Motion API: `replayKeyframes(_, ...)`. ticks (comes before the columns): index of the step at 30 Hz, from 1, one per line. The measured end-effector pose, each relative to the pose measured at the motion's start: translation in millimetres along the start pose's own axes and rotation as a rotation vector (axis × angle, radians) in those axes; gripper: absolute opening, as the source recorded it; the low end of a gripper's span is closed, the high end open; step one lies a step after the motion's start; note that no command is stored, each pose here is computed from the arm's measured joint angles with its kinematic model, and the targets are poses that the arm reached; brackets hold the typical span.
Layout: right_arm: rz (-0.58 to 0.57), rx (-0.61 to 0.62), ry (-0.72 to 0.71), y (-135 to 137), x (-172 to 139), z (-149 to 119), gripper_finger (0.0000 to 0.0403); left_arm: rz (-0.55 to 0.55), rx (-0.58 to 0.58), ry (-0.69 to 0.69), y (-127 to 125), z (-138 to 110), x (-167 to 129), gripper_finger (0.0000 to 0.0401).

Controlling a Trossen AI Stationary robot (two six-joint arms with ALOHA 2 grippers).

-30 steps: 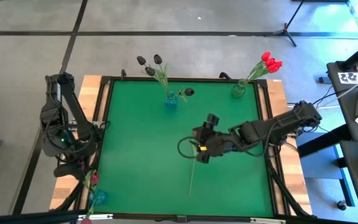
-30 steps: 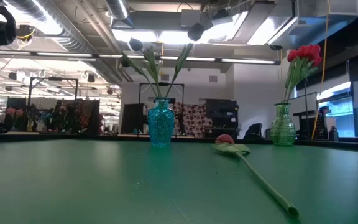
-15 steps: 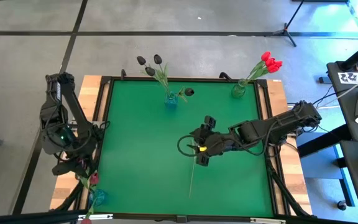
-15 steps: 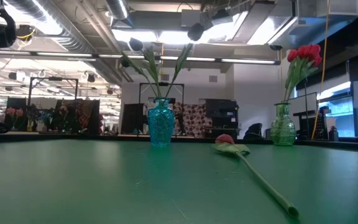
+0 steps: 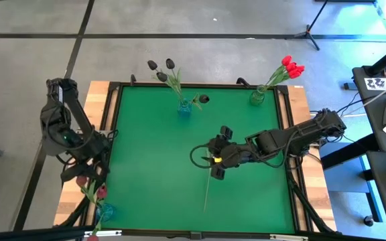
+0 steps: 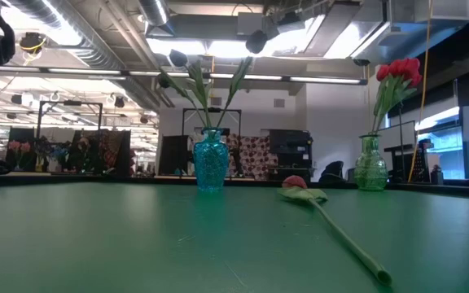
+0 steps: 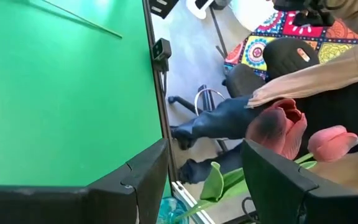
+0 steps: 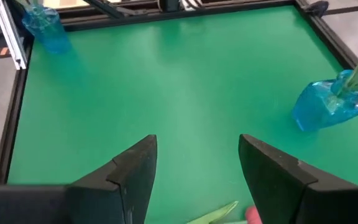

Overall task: Sort flowers into vase by color
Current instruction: Put the pink tulip into the bottom blue vase

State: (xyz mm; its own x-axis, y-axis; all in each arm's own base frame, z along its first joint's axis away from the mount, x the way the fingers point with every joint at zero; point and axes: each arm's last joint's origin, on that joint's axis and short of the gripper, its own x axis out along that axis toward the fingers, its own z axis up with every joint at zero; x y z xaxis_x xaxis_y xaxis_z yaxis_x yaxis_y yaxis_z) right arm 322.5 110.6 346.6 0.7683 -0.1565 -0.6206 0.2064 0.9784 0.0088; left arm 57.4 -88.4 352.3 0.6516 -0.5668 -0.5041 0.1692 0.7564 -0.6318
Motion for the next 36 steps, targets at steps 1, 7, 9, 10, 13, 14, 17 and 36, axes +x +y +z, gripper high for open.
replayKeyframes(1, 0.004, 0.000, 0.006, 0, 0, 0, 0.0227, -0.001, -0.001, 0.002, 0, 0, 0, 0.0197)
replayKeyframes(7, 0.001, 0.050, 0.023, 0, 0, -2, 0.0227, 0.005, -0.012, -0.030, -1, 1, 1, 0.0197)
replayKeyframes(9, 0.019, 0.053, 0.035, 1, 1, -3, 0.0227, 0.014, -0.003, -0.063, -2, 3, 1, 0.0197)
replayKeyframes(10, 0.029, 0.060, 0.040, 1, 1, -3, 0.0227, 0.024, 0.002, -0.086, -2, 4, 1, 0.0197)
replayKeyframes(13, 0.022, 0.145, 0.037, 1, 1, -3, 0.0227, 0.060, 0.014, -0.197, -3, 8, 0, 0.0197)
replayKeyframes(14, 0.016, 0.172, 0.035, 0, 1, -3, 0.0227, 0.076, 0.019, -0.239, -3, 10, 0, 0.0197)
replayKeyframes(17, -0.017, 0.225, 0.018, -1, 2, -2, 0.0227, 0.148, -0.012, -0.397, -2, 18, -1, 0.0197)
replayKeyframes(36, -0.510, 1.145, 0.442, -23, 120, -68, 0.0227, 0.547, -0.187, -0.744, 22, 68, 39, 0.0197)
